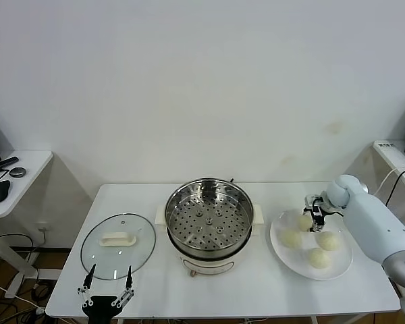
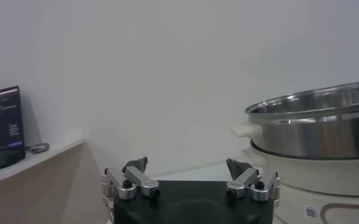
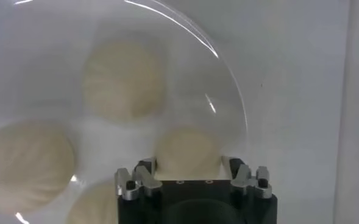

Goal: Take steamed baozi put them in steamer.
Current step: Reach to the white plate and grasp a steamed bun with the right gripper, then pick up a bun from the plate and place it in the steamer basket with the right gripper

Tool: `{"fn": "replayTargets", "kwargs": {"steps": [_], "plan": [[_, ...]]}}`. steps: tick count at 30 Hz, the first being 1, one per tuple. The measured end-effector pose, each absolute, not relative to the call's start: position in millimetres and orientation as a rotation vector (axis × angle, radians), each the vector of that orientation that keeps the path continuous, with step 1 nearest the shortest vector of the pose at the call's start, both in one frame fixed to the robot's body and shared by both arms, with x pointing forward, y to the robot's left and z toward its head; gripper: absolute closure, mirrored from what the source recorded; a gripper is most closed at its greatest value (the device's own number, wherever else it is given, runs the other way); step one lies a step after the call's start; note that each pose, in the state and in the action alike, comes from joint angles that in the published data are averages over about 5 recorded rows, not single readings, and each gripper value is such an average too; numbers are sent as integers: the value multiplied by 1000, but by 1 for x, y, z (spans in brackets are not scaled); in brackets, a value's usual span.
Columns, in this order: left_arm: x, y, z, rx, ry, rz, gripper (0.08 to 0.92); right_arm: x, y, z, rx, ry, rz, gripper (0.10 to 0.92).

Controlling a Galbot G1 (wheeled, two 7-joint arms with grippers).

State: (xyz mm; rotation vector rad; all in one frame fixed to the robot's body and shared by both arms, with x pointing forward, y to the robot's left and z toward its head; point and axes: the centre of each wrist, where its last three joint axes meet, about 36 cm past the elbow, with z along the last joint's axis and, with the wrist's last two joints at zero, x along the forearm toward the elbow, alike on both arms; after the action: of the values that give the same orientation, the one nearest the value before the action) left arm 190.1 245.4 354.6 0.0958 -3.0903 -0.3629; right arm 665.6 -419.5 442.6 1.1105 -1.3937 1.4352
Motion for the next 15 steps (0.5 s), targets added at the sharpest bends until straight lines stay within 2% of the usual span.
{"fn": "replayTargets", "kwargs": {"steps": [8,15], "plan": [[189,245,355,94,-3091,-363,177,665,-420,446,1115,-1380,1442,483],[189,244,356,84,-3093,-363,177,662,-422,467,1121,-1386,1458,488]]}}
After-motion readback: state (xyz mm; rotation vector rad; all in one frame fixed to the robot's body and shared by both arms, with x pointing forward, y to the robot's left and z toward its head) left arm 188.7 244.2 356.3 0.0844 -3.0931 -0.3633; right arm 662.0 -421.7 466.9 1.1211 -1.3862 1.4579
